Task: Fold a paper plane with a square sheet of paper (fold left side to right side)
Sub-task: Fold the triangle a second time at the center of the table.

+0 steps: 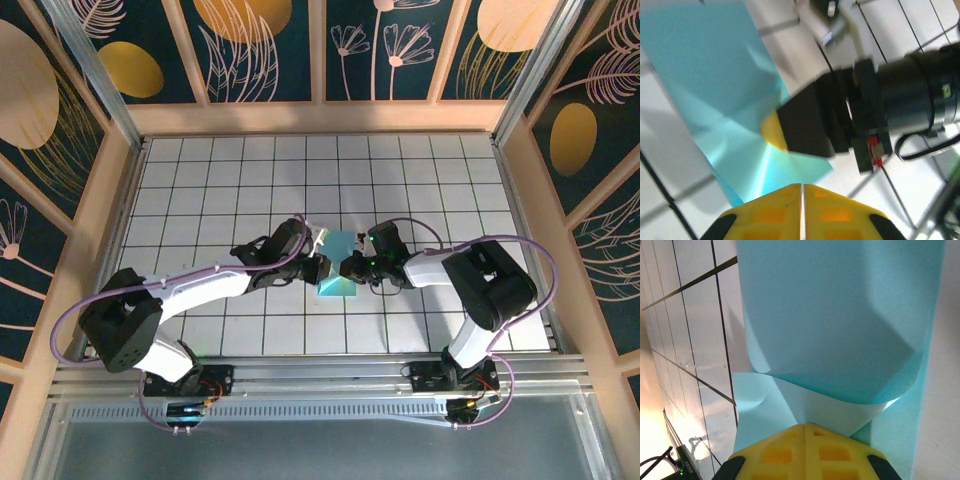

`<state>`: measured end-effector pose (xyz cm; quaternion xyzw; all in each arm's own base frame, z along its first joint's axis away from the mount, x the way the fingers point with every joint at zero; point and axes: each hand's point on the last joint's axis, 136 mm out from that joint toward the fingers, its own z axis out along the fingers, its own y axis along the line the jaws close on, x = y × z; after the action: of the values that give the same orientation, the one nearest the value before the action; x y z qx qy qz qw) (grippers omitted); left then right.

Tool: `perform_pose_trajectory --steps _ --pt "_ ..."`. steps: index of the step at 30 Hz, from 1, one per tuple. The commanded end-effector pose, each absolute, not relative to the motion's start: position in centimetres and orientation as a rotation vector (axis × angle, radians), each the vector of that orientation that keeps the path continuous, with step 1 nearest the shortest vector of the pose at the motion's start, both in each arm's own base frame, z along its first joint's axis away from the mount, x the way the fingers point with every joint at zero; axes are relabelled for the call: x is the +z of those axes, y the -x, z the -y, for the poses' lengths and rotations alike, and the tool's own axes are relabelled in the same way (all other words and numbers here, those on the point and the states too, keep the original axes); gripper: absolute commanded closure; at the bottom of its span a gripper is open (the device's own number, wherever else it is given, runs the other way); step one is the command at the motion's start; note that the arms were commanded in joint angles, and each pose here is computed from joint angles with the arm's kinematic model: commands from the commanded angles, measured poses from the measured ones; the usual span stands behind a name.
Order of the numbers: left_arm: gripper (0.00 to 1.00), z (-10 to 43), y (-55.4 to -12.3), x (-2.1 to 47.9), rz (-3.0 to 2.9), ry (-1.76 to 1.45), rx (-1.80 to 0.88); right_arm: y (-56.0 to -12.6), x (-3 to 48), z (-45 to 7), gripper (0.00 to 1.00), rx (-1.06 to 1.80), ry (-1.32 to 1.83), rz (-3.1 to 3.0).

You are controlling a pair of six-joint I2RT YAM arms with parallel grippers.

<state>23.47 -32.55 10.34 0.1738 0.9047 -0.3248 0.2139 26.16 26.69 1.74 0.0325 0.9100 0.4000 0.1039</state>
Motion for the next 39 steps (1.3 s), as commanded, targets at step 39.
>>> perform_pose_trajectory --steps 39 --pt "1.0 32.6 -23.1 2.0 -2.767 -0.258 -0.867 -24.9 -0.9 -25.5 1.0 1.044 -0.096 -2.79"
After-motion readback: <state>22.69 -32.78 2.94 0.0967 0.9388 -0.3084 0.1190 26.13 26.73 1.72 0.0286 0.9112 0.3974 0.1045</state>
